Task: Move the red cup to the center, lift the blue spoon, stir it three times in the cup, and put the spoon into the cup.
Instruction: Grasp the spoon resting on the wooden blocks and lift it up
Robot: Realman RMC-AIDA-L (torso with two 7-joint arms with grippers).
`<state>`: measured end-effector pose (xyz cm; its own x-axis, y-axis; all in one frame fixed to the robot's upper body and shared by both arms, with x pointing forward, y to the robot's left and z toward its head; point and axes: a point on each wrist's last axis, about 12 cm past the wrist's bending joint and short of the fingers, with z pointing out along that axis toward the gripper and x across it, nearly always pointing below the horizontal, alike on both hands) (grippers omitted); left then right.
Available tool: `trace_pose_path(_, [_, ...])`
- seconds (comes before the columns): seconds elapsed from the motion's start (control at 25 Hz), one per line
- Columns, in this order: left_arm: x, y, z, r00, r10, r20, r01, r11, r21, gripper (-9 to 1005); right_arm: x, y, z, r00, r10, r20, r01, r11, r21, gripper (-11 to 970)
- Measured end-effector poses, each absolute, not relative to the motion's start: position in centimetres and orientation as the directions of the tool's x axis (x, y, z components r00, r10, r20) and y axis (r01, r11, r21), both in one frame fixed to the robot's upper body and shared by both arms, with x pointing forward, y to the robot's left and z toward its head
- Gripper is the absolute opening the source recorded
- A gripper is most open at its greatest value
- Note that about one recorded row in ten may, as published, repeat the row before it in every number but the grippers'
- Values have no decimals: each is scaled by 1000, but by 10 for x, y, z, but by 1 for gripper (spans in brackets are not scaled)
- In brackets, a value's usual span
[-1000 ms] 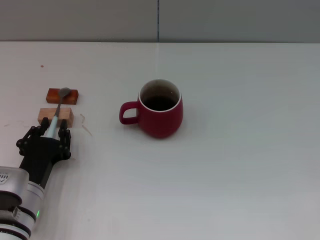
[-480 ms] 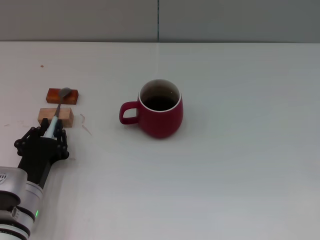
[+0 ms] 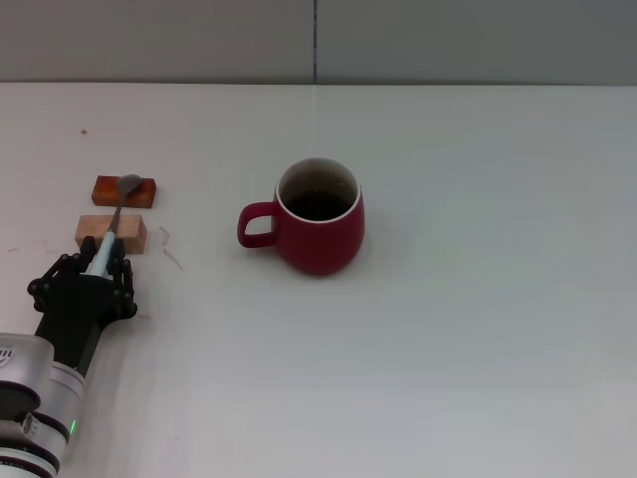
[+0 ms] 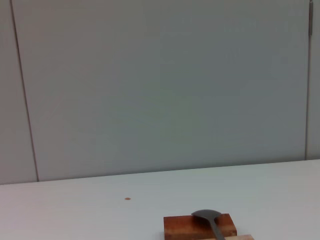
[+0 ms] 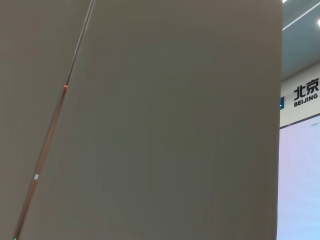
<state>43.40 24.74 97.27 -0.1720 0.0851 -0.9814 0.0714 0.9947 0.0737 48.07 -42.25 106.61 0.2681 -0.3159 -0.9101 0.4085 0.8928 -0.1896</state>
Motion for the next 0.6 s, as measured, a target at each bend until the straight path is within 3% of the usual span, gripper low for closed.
trace_pose_path(0.6, [435,246,972,-178,83,-980,75,995,70,245,480,-422,1066,268,-316,-910,408,893,-190,679])
